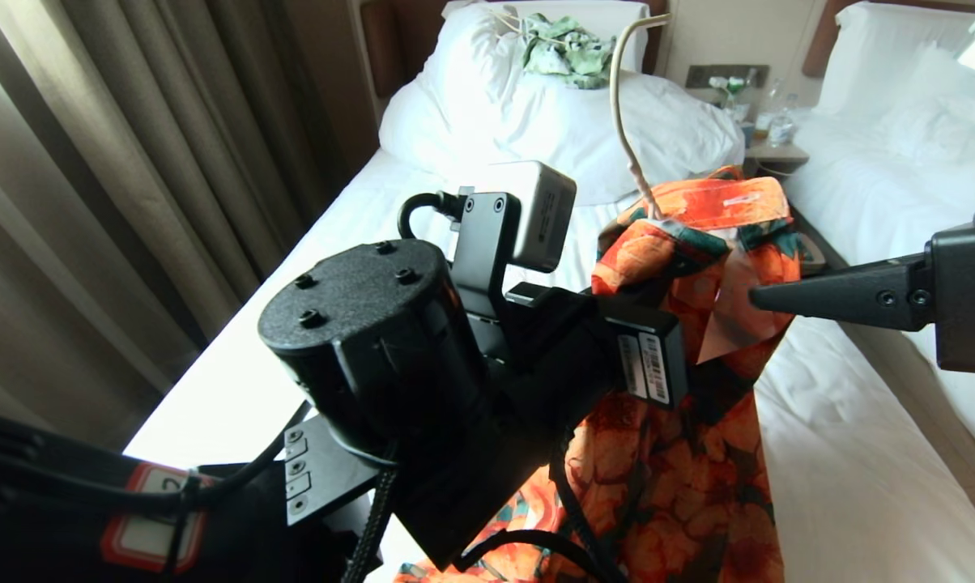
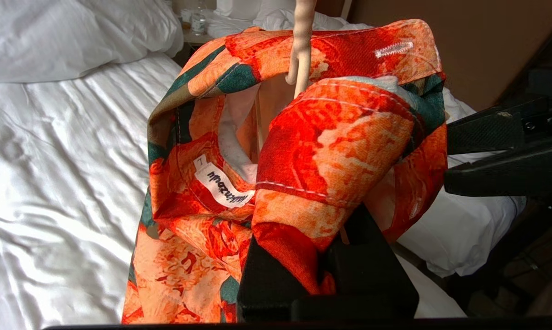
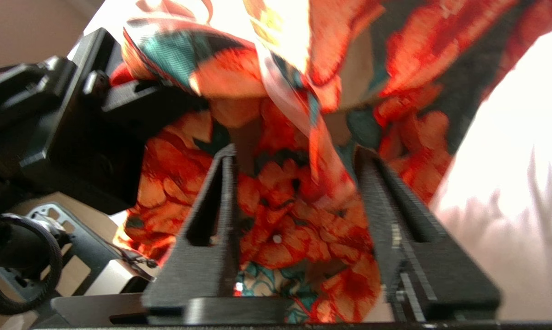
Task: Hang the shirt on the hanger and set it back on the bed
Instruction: Hook the other side of the shirt onto the hanger, then take the clothes hanger out of the clothes
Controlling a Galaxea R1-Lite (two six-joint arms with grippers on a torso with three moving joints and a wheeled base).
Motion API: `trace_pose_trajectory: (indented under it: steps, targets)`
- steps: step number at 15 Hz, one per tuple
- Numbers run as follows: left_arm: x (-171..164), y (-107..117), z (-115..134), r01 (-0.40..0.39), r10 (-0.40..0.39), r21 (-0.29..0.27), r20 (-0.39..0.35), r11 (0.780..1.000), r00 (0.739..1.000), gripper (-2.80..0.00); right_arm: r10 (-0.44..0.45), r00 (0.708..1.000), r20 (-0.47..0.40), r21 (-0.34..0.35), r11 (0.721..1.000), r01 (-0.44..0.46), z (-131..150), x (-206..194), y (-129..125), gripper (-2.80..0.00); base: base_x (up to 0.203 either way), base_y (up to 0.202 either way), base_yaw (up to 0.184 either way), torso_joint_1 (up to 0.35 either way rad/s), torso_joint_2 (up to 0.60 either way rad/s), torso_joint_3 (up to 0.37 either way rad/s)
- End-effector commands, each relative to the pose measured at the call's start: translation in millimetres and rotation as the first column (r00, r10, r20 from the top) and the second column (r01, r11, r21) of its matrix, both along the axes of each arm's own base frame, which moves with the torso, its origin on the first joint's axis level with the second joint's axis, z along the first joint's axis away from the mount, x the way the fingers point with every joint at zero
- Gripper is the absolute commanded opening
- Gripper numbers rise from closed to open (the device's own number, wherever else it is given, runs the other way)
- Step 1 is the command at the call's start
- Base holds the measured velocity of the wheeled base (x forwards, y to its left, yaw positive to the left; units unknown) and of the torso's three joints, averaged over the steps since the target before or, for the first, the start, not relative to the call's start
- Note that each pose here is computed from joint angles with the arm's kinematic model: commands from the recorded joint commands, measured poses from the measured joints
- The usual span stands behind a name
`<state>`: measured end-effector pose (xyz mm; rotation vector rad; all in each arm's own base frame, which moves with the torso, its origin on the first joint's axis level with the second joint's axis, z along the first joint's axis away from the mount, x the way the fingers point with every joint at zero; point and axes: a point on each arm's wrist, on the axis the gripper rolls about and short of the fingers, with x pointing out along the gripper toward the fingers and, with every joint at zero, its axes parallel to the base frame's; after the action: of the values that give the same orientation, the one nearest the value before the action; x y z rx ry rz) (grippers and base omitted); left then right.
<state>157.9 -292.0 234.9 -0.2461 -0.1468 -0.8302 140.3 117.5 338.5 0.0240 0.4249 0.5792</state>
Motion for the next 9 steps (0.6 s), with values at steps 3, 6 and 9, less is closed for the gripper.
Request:
trace_pose_trajectory:
  steps: [3, 6, 9]
  targets:
    - [5, 3, 1, -0.019, 0.019, -0.006, 0.002, 1.000, 1.000, -2.80, -0.068, 0.997, -0.024, -0.053, 0.996, 0.066, 6, -12, -13, 0.00, 0.000, 0.000, 0.000, 0.000, 0.00, 0.000]
    - [6, 2, -2, -0.021, 0.021, 0.003, -0.001, 1.000, 1.000, -2.80, -0.082, 0.996, -0.021, -0.017, 0.997, 0.082, 33, -27, -26, 0.00, 0.000, 0.000, 0.000, 0.000, 0.00, 0.000]
    - [3, -2, 0, -0.007, 0.008, 0.040, -0.017, 0.999, 1.000, -2.80, -0.090, 0.996, 0.021, 0.041, 0.995, 0.089, 63, -33, -30, -2.80, 0.000, 0.000, 0.000, 0.000, 0.00, 0.000]
